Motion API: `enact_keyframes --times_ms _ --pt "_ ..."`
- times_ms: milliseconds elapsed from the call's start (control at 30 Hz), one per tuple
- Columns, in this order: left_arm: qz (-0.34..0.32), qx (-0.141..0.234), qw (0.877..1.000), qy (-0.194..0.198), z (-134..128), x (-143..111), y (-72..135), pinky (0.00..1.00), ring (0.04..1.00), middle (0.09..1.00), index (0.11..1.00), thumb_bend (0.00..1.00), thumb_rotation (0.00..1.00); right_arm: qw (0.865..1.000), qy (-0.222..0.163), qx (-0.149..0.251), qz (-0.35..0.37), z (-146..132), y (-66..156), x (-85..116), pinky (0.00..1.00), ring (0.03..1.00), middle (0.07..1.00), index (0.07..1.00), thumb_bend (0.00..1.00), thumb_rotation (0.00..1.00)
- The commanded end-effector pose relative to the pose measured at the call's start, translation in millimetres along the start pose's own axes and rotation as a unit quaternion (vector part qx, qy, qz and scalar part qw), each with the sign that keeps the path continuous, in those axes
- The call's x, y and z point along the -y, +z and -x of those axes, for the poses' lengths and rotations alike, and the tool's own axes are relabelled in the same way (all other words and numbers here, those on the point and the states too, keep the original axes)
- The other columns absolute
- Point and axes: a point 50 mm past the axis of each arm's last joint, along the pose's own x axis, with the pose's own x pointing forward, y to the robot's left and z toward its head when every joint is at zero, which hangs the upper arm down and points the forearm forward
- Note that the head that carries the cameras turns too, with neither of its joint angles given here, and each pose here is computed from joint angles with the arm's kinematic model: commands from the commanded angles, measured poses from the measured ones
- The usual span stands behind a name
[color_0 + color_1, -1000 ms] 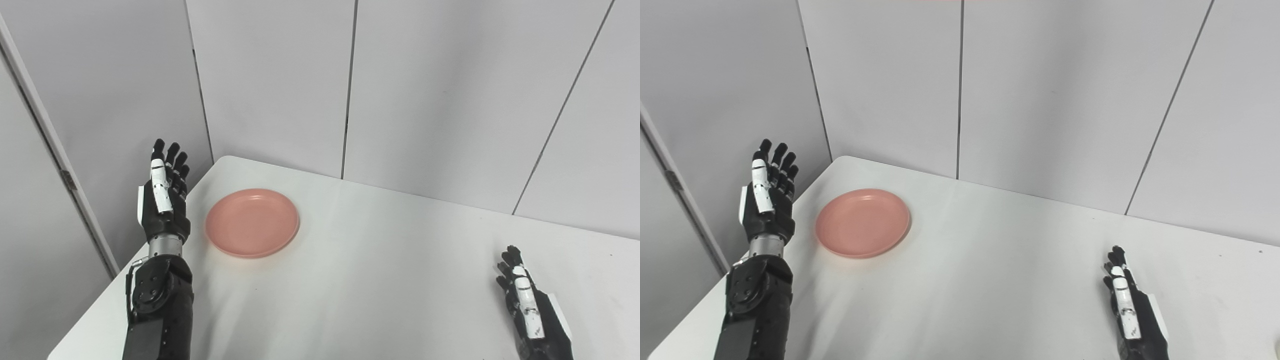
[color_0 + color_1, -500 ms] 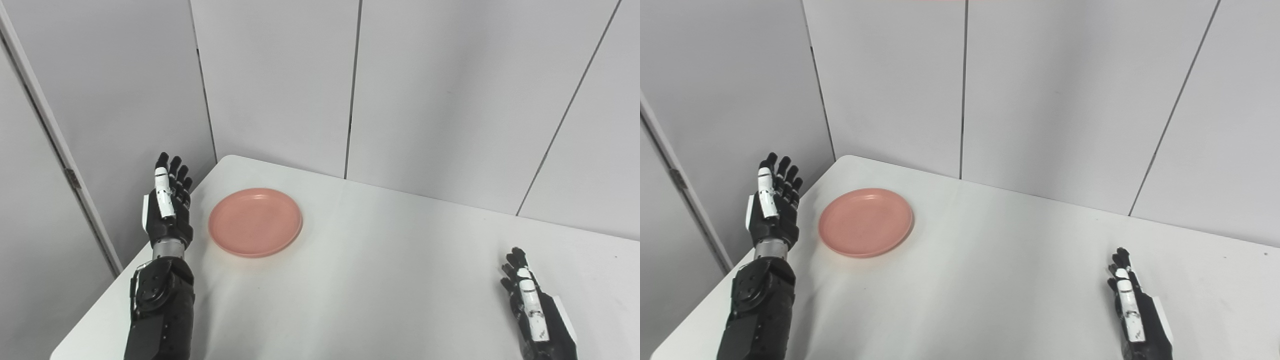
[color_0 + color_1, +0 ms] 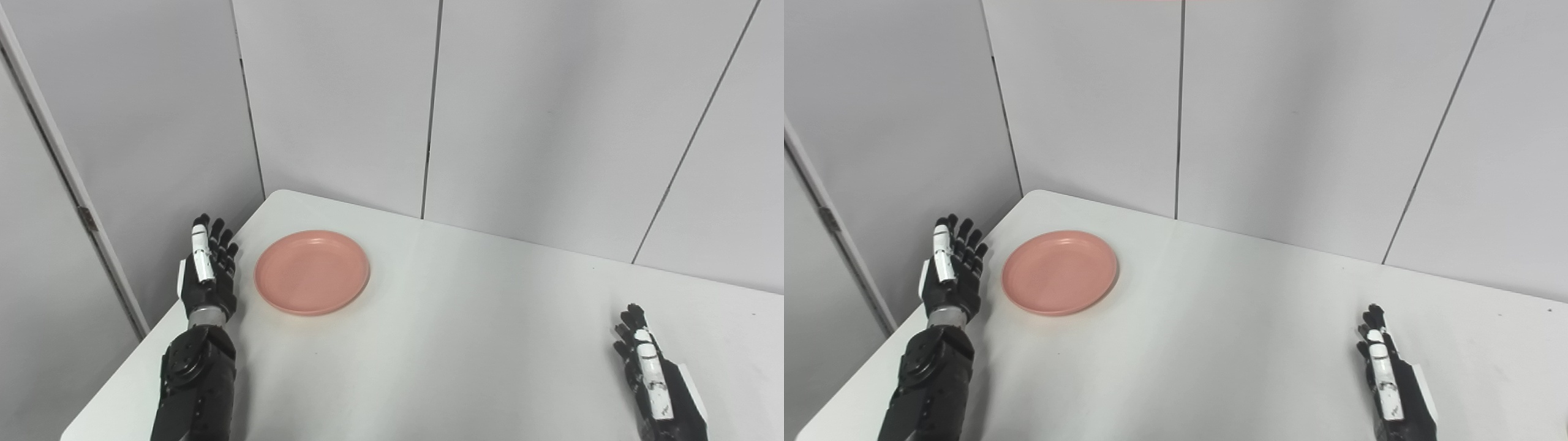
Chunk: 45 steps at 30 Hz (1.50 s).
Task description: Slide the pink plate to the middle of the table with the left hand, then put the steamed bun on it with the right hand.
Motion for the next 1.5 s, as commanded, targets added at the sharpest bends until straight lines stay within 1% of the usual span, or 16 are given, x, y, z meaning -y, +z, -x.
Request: enact_keyframes --times_ms 0,233,333,567,667,767,867,1000,1100,1233,1367,1467 --pt "0.001 0.036 0.999 -0.018 -17 10 25 1.00 0.973 0.982 0.994 0.42 1.00 1.000 -0.003 -0.008 -0.005 5 -4 4 1.00 1.000 1.000 1.000 0.15 1.00" --pt "-0.004 0.007 1.000 -0.012 -20 5 8 1.00 0.978 0.985 0.994 0.41 1.00 1.000 -0.005 -0.007 -0.001 5 -3 3 1.00 1.000 1.000 1.000 0.15 1.00" --pt "-0.009 0.002 1.000 -0.009 -22 5 3 1.00 0.966 0.972 0.985 0.41 1.00 1.000 -0.005 -0.007 0.001 5 -2 3 1.00 1.000 1.000 1.000 0.16 1.00" --pt "-0.027 -0.025 0.999 0.001 -24 2 -12 1.00 0.967 0.967 0.977 0.42 1.00 1.000 -0.008 -0.010 -0.002 5 -3 3 1.00 1.000 1.000 1.000 0.14 1.00" --pt "-0.026 -0.035 0.999 -0.002 -23 3 -17 1.00 0.960 0.964 0.980 0.41 1.00 1.000 -0.007 -0.012 -0.002 5 -2 3 1.00 1.000 1.000 1.000 0.14 1.00" --pt "-0.026 -0.045 0.999 -0.014 -22 6 -20 0.99 0.962 0.972 0.996 0.40 1.00 1.000 -0.006 -0.011 -0.001 5 -2 2 1.00 1.000 1.000 1.000 0.14 1.00" --pt "-0.033 -0.053 0.998 -0.027 -20 11 -24 0.98 0.963 0.968 0.987 0.41 1.00 1.000 -0.004 -0.009 0.003 6 -1 2 1.00 1.000 1.000 1.000 0.14 1.00" --pt "-0.039 -0.071 0.996 -0.038 -15 26 -35 0.95 0.944 0.954 0.961 0.41 1.00 1.000 -0.007 -0.012 0.000 6 0 2 1.00 1.000 1.000 1.000 0.15 1.00" --pt "-0.050 -0.079 0.994 -0.056 -11 39 -42 0.95 0.943 0.951 0.959 0.41 1.00 1.000 -0.006 -0.014 -0.001 7 -1 3 1.00 1.000 1.000 1.000 0.15 1.00" --pt "-0.052 -0.081 0.992 -0.076 -5 54 -43 0.94 0.931 0.940 0.953 0.41 1.00 1.000 -0.005 -0.017 0.003 7 0 2 1.00 1.000 1.000 1.000 0.16 1.00" --pt "-0.054 -0.085 0.991 -0.090 0 66 -44 0.94 0.923 0.929 0.942 0.40 1.00 1.000 -0.005 -0.016 0.004 7 1 1 1.00 1.000 1.000 1.000 0.15 1.00" --pt "-0.054 -0.092 0.988 -0.107 4 76 -47 0.95 0.922 0.929 0.937 0.40 1.00 1.000 -0.005 -0.012 0.003 7 1 0 1.00 1.000 1.000 1.000 0.15 1.00"
